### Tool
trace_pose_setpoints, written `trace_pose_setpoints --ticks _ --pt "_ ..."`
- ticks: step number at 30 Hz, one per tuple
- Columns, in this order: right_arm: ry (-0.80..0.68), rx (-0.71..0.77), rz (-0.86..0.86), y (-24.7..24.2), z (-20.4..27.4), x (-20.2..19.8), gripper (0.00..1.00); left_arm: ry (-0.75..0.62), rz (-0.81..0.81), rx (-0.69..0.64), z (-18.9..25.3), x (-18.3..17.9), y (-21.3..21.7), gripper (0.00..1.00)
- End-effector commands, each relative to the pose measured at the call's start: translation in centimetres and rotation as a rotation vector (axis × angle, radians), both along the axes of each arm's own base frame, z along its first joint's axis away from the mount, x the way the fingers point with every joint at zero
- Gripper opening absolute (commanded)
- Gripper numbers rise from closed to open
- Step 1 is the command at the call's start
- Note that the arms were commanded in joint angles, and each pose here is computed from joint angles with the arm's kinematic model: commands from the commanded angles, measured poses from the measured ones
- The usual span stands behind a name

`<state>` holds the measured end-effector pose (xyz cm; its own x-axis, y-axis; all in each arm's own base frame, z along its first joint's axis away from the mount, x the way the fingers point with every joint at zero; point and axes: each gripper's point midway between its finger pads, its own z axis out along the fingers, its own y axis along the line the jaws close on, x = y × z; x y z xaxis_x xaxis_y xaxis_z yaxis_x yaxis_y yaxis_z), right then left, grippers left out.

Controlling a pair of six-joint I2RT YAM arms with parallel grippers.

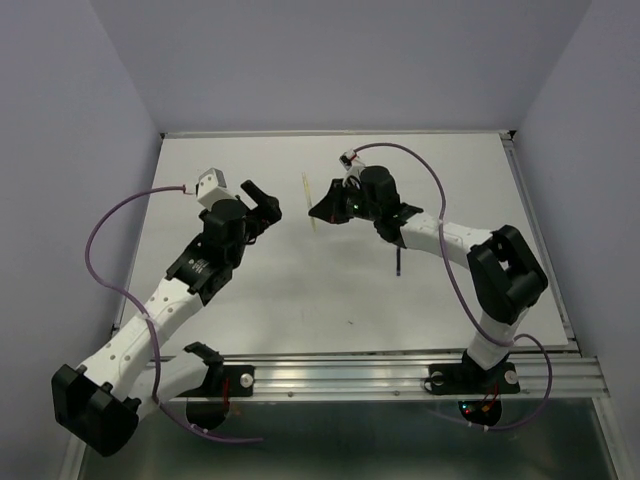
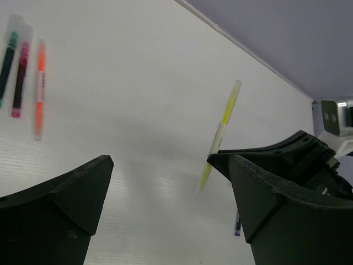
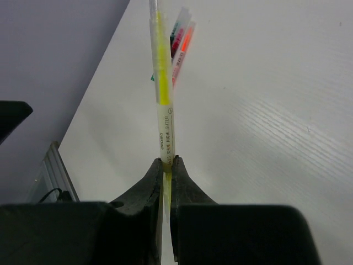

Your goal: Insert the pens into the pen caps

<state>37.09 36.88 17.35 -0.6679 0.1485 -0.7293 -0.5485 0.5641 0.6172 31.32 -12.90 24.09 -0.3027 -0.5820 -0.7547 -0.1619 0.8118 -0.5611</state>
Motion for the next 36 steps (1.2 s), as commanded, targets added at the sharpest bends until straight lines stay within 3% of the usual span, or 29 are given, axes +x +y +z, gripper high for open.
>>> trace_pose_setpoints --ticks 1,12,13,15,16,18,26,27,36 --pt "-0.147 0.135 0.054 0.8 7.5 -0.5 0.01 -0.166 -0.223 -0.091 3.6 0.4 -3.8 0.99" --pt "-0.141 0.205 0.121 1.2 8.9 -2.6 0.01 -0.231 -0.463 -0.181 4.5 2.7 -9.7 0.97" --pt "-0.143 0.207 0.125 1.3 8.9 -2.7 0.01 -0.235 -0.467 -0.182 4.8 2.9 -9.9 0.95" --pt "-0.14 0.207 0.128 1.3 8.9 -2.7 0.01 -0.228 -0.464 -0.184 4.4 3.4 -10.1 0.8" --pt "-0.141 0.212 0.131 1.3 9.1 -2.8 0.01 -0.226 -0.451 -0.186 4.4 3.7 -10.0 0.67" --pt "-0.144 0.212 0.13 1.3 9.2 -2.8 0.01 -0.227 -0.437 -0.185 4.4 4.0 -9.9 0.62" --pt "-0.127 0.208 0.151 1.4 8.8 -3.2 0.01 -0.242 -0.442 -0.191 4.3 4.8 -10.3 0.61" --pt "-0.126 0.209 0.154 1.4 8.8 -3.2 0.01 -0.244 -0.447 -0.191 4.3 4.9 -10.5 0.57" --pt "-0.131 0.206 0.152 1.1 8.8 -3.6 0.01 -0.245 -0.389 -0.228 4.3 6.1 -9.5 0.47"
